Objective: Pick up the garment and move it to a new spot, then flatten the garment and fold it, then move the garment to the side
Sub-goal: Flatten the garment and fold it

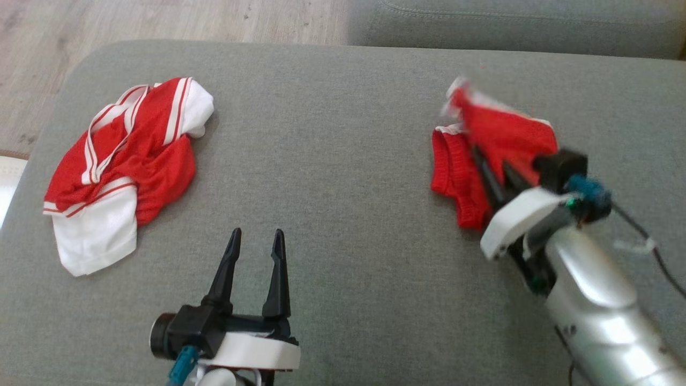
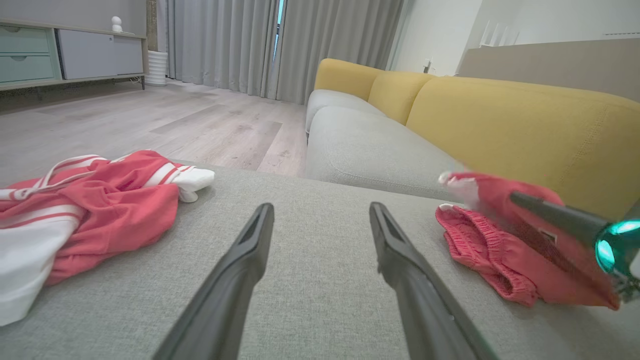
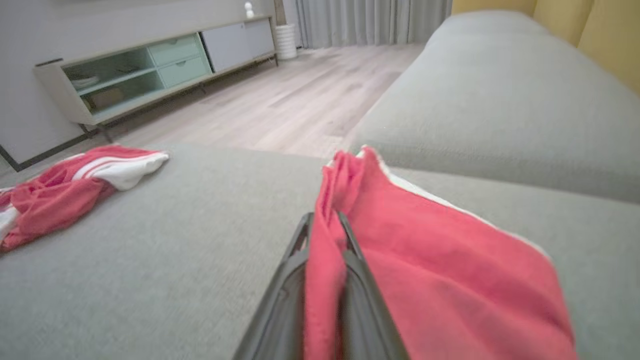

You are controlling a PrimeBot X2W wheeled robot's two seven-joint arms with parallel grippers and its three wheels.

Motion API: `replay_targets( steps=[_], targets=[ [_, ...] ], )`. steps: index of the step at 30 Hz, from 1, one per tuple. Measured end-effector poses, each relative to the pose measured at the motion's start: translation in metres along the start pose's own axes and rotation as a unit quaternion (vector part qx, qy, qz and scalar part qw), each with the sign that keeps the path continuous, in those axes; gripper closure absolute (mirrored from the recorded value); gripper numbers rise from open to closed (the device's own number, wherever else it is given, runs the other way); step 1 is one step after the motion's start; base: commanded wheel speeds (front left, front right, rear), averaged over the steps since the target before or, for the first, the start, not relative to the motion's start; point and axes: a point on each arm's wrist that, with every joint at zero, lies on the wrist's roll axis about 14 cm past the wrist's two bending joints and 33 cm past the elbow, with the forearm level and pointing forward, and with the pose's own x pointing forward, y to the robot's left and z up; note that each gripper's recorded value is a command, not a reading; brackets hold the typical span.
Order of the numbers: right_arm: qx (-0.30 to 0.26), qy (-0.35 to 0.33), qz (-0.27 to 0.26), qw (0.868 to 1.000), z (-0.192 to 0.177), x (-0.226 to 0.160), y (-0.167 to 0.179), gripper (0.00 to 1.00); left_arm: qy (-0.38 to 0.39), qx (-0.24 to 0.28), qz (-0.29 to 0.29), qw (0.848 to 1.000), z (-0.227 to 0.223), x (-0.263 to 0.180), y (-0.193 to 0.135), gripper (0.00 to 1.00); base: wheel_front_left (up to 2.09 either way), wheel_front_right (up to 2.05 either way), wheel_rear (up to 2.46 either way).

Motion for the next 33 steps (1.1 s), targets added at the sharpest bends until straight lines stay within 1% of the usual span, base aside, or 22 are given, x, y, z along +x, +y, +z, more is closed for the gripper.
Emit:
replay_targets(
  steps=[1, 4, 6, 9, 12, 16, 18, 21, 23, 24, 25, 27, 28, 33],
  targets=[
    [0.002, 0.012, 0.007, 1.0, -0.01, -0.003, 0.006, 0.0, 0.001, 0.0, 0.001, 1.0, -0.001, 0.0, 0.001, 0.0, 0.0, 0.0, 0.0],
    [0.012, 0.026, 0.009, 1.0, -0.029, -0.012, 0.012, 0.0, 0.0, 0.0, 0.003, 1.0, 0.0, -0.001, 0.002, 0.0, 0.0, 0.0, 0.0],
    [0.023, 0.008, 0.009, 1.0, -0.026, -0.018, 0.016, 0.0, -0.004, -0.001, 0.003, 1.0, 0.002, -0.002, 0.001, 0.0, 0.0, 0.0, 0.0],
    [0.038, -0.04, -0.002, 0.998, -0.005, -0.026, 0.013, 0.0, -0.012, 0.0, 0.003, 1.0, 0.007, -0.004, 0.001, 0.0, 0.0, 0.0, 0.0],
    [0.047, -0.09, -0.023, 0.995, 0.02, -0.043, 0.003, 0.0, -0.019, -0.002, 0.01, 1.0, 0.011, -0.012, 0.002, 0.0, 0.0, 0.0, 0.0],
    [0.068, -0.163, -0.061, 0.982, 0.052, -0.079, -0.01, 0.0, -0.021, -0.006, 0.022, 1.0, 0.01, -0.029, 0.005, 0.0, 0.0, 0.0, 0.0],
    [0.074, -0.18, -0.073, 0.978, 0.055, -0.098, -0.011, 0.0, -0.026, -0.004, 0.017, 0.999, 0.013, -0.033, 0.002, 0.0, 0.0, 0.0, 0.0],
    [0.079, -0.185, -0.103, 0.974, 0.048, -0.123, -0.021, 0.0, -0.044, 0.002, 0.017, 0.999, 0.024, -0.034, 0.0, 0.0, 0.0, 0.0, 0.0],
    [0.073, -0.183, -0.121, 0.973, 0.042, -0.137, -0.026, 0.0, -0.054, 0.01, 0.015, 0.998, 0.029, -0.036, -0.003, 0.0, 0.0, 0.0, 0.0],
    [0.068, -0.179, -0.127, 0.973, 0.038, -0.142, -0.026, 0.0, -0.057, 0.017, 0.014, 0.998, 0.031, -0.038, -0.003, 0.0, 0.0, 0.0, 0.0],
    [0.048, -0.163, -0.133, 0.976, 0.026, -0.152, -0.024, 0.0, -0.058, 0.033, 0.013, 0.998, 0.03, -0.044, -0.004, 0.0, 0.0, 0.0, 0.0],
    [0.041, -0.148, -0.138, 0.978, 0.014, -0.16, -0.02, 0.0, -0.051, 0.04, 0.018, 0.998, 0.024, -0.052, -0.002, 0.0, 0.0, 0.0, 0.0],
    [0.051, -0.146, -0.142, 0.978, 0.008, -0.166, -0.015, 0.0, -0.043, 0.053, 0.023, 0.997, 0.018, -0.059, 0.001, 0.0, 0.0, 0.0, 0.0],
    [0.053, -0.143, -0.151, 0.977, 0.002, -0.175, -0.012, 0.0, -0.038, 0.069, 0.028, 0.997, 0.014, -0.066, 0.006, 0.0, 0.0, 0.0, 0.0]
  ],
)
